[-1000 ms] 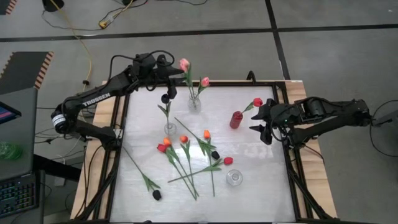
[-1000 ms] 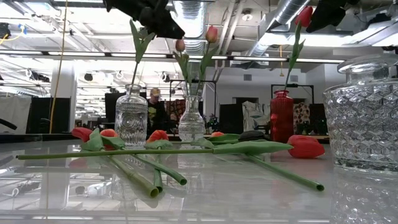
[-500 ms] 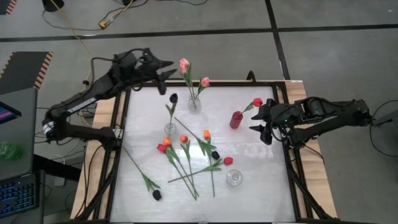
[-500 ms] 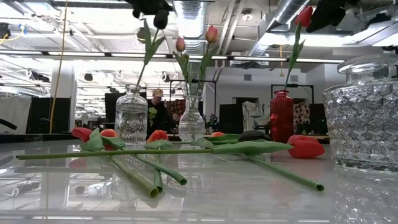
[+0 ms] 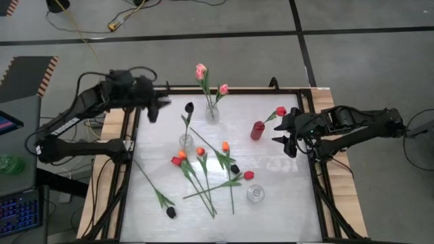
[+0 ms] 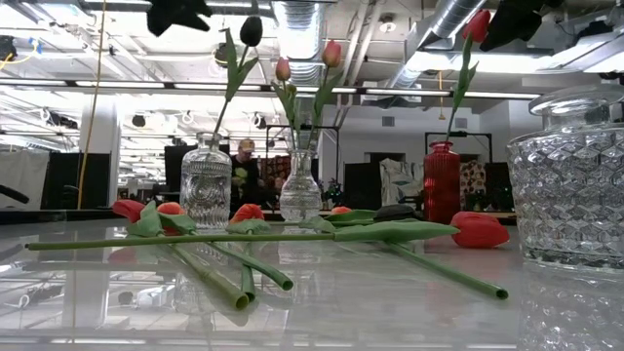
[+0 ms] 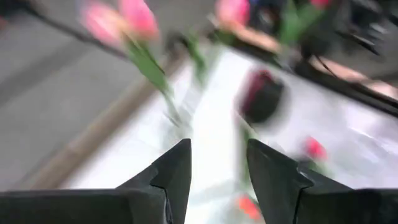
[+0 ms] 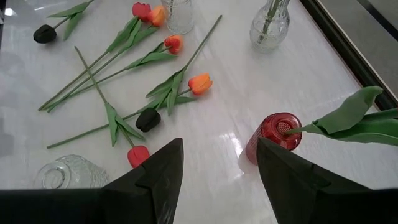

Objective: Sort flowers into vase by color
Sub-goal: Put the black tulip into the middle transparent vase

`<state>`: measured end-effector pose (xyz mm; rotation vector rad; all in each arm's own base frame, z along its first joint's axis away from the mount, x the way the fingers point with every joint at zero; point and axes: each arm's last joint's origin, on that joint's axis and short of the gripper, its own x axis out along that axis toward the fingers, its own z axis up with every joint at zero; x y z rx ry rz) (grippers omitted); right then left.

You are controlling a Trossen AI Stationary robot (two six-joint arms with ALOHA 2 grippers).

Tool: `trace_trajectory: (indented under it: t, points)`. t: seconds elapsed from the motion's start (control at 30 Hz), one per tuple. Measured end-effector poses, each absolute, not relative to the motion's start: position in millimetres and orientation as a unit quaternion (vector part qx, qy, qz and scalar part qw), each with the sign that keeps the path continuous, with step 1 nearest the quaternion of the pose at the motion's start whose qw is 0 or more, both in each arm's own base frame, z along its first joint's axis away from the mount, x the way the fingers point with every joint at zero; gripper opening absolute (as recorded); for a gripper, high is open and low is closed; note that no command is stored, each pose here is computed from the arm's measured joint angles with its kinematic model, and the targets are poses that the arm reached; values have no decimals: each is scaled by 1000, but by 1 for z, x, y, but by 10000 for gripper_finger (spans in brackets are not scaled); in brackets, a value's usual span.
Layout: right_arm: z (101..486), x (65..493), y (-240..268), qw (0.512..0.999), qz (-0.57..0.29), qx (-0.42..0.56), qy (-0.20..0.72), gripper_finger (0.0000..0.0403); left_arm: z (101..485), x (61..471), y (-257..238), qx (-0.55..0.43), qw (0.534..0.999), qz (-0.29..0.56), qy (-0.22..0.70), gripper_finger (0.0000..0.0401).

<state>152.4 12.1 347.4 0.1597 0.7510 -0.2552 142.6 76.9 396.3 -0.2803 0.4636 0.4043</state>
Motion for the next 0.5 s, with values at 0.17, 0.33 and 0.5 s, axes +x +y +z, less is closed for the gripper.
trace_trajectory:
  t: [0.17,0.33,0.5]
  points:
    - [347,152,12,919,-124,78,365,230,386,154,49,-190,935,92,285,142]
    - [347,152,12,919,-124,78,365,230,384,172,21,-152,941,30,300,142]
    - [347,152,12,919,-124,78,365,230,375,191,-3,-111,938,18,327,142]
